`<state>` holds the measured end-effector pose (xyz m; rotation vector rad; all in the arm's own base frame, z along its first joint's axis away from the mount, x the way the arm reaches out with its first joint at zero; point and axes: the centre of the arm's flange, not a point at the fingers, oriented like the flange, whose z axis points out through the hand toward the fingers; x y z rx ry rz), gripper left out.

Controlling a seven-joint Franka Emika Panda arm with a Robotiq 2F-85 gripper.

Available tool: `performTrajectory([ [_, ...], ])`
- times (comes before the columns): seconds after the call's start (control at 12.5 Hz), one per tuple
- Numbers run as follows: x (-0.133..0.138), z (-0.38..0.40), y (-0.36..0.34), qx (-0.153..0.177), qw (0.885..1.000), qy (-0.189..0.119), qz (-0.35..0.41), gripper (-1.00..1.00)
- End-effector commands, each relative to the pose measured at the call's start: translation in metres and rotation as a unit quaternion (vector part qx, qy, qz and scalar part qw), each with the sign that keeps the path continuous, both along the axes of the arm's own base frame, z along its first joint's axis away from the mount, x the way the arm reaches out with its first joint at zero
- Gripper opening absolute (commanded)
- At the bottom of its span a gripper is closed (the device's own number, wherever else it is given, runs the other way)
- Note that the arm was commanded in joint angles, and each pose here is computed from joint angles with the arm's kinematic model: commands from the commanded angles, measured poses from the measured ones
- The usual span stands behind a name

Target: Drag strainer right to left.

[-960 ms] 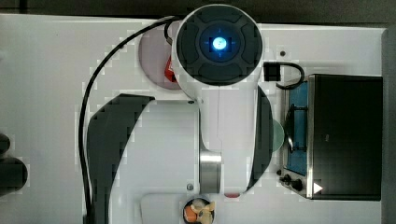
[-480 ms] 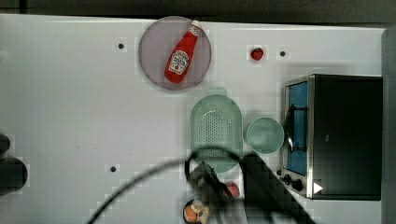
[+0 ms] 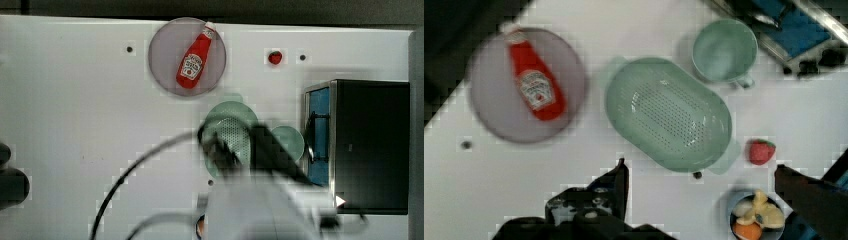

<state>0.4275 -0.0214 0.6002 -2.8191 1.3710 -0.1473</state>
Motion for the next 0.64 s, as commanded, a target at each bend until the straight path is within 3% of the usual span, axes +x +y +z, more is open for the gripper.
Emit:
performTrajectory([
  [0.08, 0.036, -0.159, 0.011, -0.006, 0.992, 0.102, -0.072, 1.00],
  [0.48, 0.066, -0.292, 0.012, 0.004, 0.976, 0.059, -0.209, 1.00],
  [0.64, 0.070, -0.331, 0.013, 0.008, 0.964, 0.053, -0.260, 1.00],
])
